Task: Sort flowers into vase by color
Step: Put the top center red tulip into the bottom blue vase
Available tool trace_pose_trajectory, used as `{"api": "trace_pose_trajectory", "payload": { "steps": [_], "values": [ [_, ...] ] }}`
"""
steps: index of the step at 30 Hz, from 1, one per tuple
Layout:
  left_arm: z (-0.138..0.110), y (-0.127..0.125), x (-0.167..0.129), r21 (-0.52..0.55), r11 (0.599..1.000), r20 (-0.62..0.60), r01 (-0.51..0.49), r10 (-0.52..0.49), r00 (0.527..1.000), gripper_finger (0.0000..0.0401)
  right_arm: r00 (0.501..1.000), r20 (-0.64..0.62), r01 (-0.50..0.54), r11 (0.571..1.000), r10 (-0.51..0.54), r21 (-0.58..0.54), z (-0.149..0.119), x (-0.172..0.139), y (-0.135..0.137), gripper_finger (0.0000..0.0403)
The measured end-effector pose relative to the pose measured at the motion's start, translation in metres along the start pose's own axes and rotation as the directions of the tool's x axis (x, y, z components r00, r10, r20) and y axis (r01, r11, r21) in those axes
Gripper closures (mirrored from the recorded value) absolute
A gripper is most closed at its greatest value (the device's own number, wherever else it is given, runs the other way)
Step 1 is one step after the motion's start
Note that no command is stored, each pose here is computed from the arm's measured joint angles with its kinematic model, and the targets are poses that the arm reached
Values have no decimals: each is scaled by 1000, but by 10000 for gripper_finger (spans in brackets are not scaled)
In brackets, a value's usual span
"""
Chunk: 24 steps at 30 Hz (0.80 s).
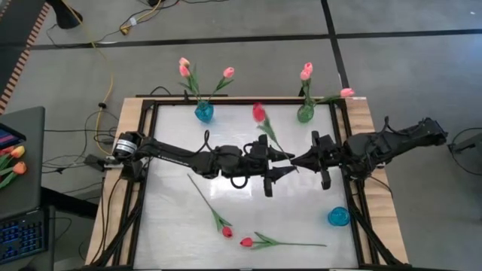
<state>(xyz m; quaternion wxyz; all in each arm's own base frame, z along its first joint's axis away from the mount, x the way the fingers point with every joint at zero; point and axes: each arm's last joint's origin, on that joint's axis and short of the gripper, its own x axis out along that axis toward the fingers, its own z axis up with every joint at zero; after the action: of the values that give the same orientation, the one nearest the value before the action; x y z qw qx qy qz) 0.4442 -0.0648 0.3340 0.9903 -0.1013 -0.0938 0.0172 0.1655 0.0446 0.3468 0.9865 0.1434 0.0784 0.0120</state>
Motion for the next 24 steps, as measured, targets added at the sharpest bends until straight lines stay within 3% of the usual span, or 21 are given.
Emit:
{"api": "trace_pose_trajectory", "payload": {
  "steps": [6,11,16,24],
  "values": [
    [-1,5,1,-4,1000,-29,-8,8,1000,319,1000,-4,1,1000,-1,-2,0,0,0,386],
    [10,8,-6,5,1000,-72,-21,22,997,352,1000,17,3,1000,-3,-11,2,-2,0,386],
    [20,9,-10,32,999,-81,-41,43,996,352,999,31,8,1000,-8,-20,3,-5,-1,385],
    [20,9,-10,42,997,-73,-61,64,995,316,999,45,5,999,-3,-38,5,-5,0,385]
  ]
}}
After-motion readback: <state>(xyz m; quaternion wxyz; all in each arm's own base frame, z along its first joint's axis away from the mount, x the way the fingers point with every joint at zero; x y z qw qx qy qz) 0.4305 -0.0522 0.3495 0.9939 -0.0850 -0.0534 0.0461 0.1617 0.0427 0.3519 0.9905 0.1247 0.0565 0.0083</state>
